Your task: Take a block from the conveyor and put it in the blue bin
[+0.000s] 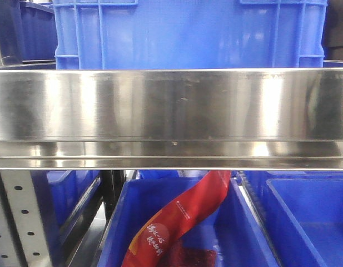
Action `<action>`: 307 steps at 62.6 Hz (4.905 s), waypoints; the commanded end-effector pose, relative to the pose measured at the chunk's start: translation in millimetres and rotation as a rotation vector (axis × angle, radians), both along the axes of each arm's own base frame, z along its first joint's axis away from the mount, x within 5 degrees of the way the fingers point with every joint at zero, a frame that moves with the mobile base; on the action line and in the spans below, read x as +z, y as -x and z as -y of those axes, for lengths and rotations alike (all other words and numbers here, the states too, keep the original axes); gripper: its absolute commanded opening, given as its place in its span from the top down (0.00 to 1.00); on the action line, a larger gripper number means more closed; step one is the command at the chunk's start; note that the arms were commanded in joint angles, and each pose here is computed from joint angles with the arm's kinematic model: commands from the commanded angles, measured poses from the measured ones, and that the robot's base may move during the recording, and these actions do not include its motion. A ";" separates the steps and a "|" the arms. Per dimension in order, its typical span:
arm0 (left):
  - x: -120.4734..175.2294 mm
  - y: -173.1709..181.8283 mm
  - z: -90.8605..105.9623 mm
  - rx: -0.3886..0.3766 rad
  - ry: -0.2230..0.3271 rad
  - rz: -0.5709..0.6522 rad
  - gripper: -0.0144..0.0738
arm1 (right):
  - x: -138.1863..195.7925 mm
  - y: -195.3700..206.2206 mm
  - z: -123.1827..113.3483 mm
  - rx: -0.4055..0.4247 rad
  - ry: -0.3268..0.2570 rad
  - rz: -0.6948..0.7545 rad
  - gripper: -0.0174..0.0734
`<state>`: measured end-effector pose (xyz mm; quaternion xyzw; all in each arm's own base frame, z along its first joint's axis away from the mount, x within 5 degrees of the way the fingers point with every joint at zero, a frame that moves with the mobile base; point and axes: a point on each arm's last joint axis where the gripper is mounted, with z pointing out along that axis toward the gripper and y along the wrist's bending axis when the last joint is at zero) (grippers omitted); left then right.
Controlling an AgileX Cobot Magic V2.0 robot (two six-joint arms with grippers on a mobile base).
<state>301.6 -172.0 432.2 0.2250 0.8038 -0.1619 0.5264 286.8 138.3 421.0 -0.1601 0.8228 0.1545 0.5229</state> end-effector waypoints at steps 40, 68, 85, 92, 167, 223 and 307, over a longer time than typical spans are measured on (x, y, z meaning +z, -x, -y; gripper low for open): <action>-16.8 104.8 -88.1 0.163 0.201 0.254 0.96 | -9.6 100.0 85.7 -0.193 -0.061 0.281 0.99; -84.2 194.8 -154.7 0.411 0.202 0.377 0.96 | -78.5 168.4 119.4 -0.298 -0.035 0.394 0.99; -92.5 217.6 -161.7 0.450 0.208 0.440 0.96 | -93.5 186.8 122.3 -0.299 -0.050 0.424 0.99; -91.2 219.2 -162.0 0.450 0.213 0.455 0.96 | -92.1 189.2 122.7 -0.299 -0.054 0.437 0.99; -91.2 219.2 -162.0 0.450 0.213 0.455 0.96 | -100.7 197.6 124.0 -0.297 -0.053 0.463 0.99; -91.2 219.2 -162.0 0.450 0.213 0.455 0.96 | -207.9 230.7 136.4 -0.425 -0.059 0.510 0.99; -91.2 219.2 -162.0 0.450 0.213 0.455 0.96 | -206.8 230.8 136.5 -0.426 -0.068 0.520 0.99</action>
